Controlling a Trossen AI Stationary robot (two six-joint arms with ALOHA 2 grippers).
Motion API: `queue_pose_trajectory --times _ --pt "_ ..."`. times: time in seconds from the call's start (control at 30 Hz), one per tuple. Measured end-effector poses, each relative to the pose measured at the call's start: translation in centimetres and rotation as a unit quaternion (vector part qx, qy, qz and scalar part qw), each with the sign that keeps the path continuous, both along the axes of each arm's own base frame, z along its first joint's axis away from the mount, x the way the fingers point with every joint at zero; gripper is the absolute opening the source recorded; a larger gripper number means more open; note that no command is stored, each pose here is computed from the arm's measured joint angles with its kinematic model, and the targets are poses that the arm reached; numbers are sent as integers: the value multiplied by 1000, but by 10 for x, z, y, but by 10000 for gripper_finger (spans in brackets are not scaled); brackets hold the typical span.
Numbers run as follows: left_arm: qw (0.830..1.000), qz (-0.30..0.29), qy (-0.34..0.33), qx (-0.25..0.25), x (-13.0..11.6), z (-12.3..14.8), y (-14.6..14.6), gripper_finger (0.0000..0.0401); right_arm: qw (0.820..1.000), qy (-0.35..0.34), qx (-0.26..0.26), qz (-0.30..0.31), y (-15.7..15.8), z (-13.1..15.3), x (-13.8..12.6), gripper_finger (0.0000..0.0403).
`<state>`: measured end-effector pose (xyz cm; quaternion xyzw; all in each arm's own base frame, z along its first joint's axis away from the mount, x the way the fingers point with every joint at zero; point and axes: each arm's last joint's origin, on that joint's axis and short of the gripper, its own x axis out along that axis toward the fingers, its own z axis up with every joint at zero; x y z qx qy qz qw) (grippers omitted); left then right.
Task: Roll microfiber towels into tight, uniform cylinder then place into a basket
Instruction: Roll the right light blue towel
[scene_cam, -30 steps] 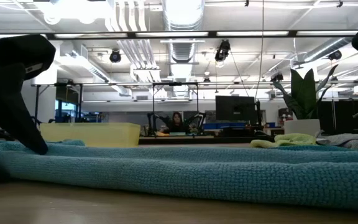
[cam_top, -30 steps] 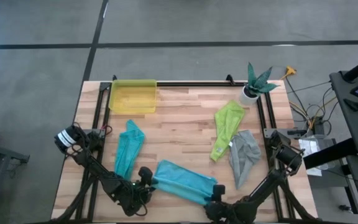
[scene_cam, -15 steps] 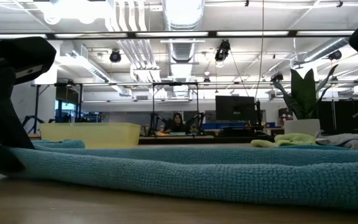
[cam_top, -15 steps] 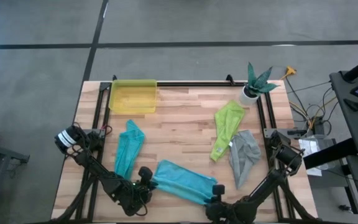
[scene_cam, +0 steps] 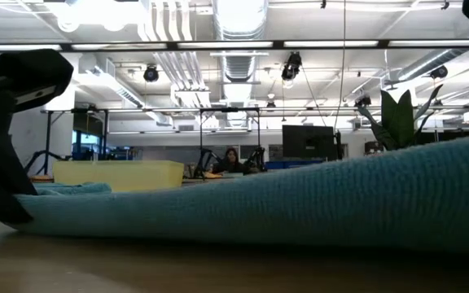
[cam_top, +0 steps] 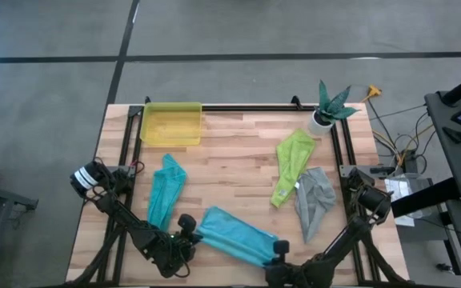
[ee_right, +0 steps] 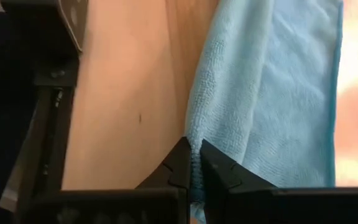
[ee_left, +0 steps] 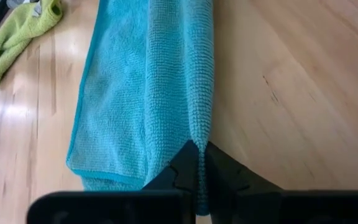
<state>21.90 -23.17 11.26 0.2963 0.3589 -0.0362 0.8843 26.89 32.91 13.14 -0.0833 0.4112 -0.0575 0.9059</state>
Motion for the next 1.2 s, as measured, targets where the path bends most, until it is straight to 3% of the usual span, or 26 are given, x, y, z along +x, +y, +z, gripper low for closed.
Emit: queue_pose_trajectory --times 0.5,0.77,0.97,1.2 --pt "999 35 8 -16 3 -1 8 1 998 20 21 -54 -9 -10 -7 9" --pt "994 43 47 -84 13 2 14 1 992 40 66 -100 -15 -21 -13 9" --pt "993 42 54 -98 15 5 16 1 990 24 85 -108 -15 -25 -14 9" --pt "987 60 65 -136 14 6 16 1 976 -3 138 -167 -14 -26 -13 9"
